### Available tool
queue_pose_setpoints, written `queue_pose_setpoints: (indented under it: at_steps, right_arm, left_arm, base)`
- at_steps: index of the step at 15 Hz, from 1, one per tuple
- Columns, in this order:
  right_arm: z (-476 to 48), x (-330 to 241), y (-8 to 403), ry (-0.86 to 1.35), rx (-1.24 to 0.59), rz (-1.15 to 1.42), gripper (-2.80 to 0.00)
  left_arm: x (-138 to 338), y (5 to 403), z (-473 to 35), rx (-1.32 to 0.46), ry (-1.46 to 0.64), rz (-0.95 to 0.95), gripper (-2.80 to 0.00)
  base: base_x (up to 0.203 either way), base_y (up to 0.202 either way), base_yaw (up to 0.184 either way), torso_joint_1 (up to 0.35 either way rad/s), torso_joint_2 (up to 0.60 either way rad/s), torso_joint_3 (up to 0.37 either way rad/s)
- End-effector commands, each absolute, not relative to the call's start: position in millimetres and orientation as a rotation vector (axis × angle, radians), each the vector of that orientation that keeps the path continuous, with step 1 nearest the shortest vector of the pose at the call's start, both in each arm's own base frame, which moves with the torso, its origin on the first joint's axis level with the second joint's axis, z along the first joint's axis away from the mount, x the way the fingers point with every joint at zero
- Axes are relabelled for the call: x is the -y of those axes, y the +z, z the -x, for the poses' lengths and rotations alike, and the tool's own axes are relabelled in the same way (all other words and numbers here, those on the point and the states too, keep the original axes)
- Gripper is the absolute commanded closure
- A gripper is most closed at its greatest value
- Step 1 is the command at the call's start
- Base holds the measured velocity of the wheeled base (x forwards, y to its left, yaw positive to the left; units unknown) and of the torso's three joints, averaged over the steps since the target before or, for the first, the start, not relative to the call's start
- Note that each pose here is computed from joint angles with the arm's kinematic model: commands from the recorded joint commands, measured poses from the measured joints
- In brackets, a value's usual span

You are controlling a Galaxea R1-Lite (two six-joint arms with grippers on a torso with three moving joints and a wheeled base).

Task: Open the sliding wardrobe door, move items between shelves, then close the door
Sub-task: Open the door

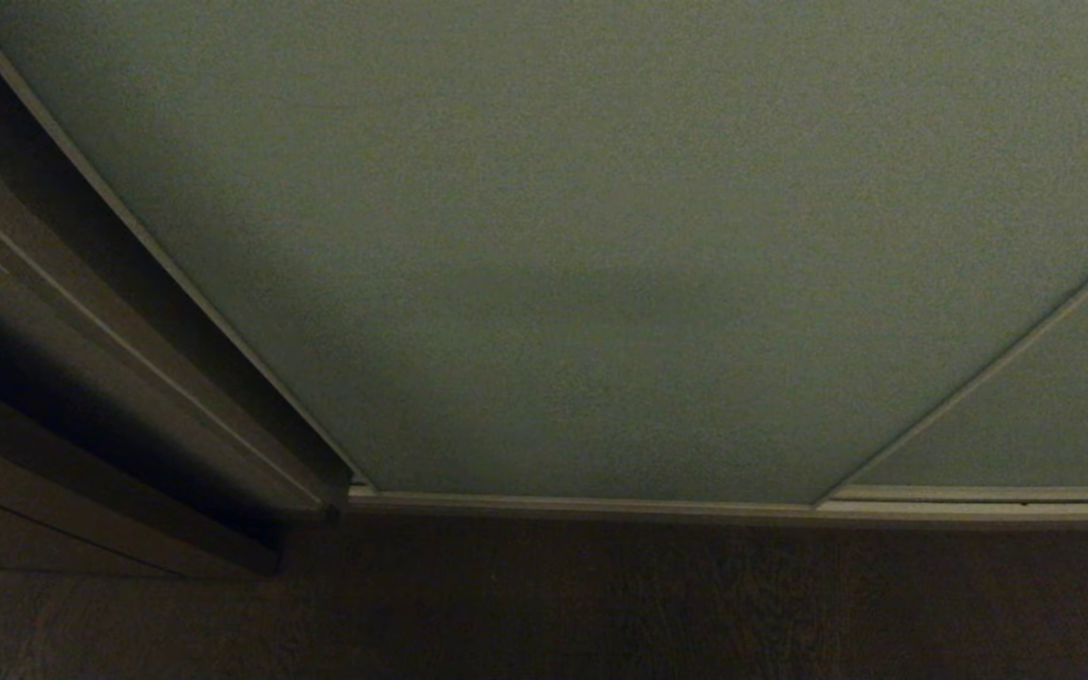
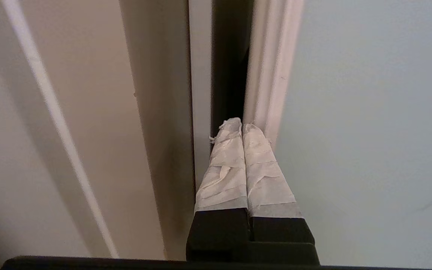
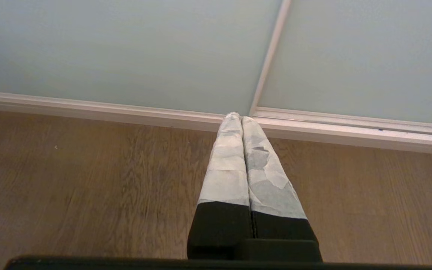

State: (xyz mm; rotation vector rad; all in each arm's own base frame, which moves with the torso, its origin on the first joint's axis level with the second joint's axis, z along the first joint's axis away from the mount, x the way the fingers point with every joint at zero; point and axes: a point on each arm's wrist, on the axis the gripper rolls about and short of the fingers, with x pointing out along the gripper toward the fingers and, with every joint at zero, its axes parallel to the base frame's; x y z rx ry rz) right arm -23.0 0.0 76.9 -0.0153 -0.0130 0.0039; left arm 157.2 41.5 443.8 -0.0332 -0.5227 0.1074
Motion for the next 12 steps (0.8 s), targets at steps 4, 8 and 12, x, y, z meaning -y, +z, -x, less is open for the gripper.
queue_pose_setpoints:
  at_steps: [4,8,12]
  right_arm:
    - [23,0,77,0.004,0.014,0.015,0.0]
    - [23,0,77,0.004,0.014,0.015,0.0]
    - [23,0,77,0.004,0.014,0.015,0.0]
  left_arm:
    - [-38,435,-127,0.522,0.16,0.034,0.0]
    - [-45,431,-143,0.487,0.188,0.04,0.0]
    - [-49,427,-186,0.366,0.135,0.073,0.0]
  base:
    - [0.0,0.0,0.0,0.0,0.0,0.0]
    - [0.0,0.0,0.0,0.0,0.0,0.0]
    - [0.0,0.0,0.0,0.0,0.0,0.0]
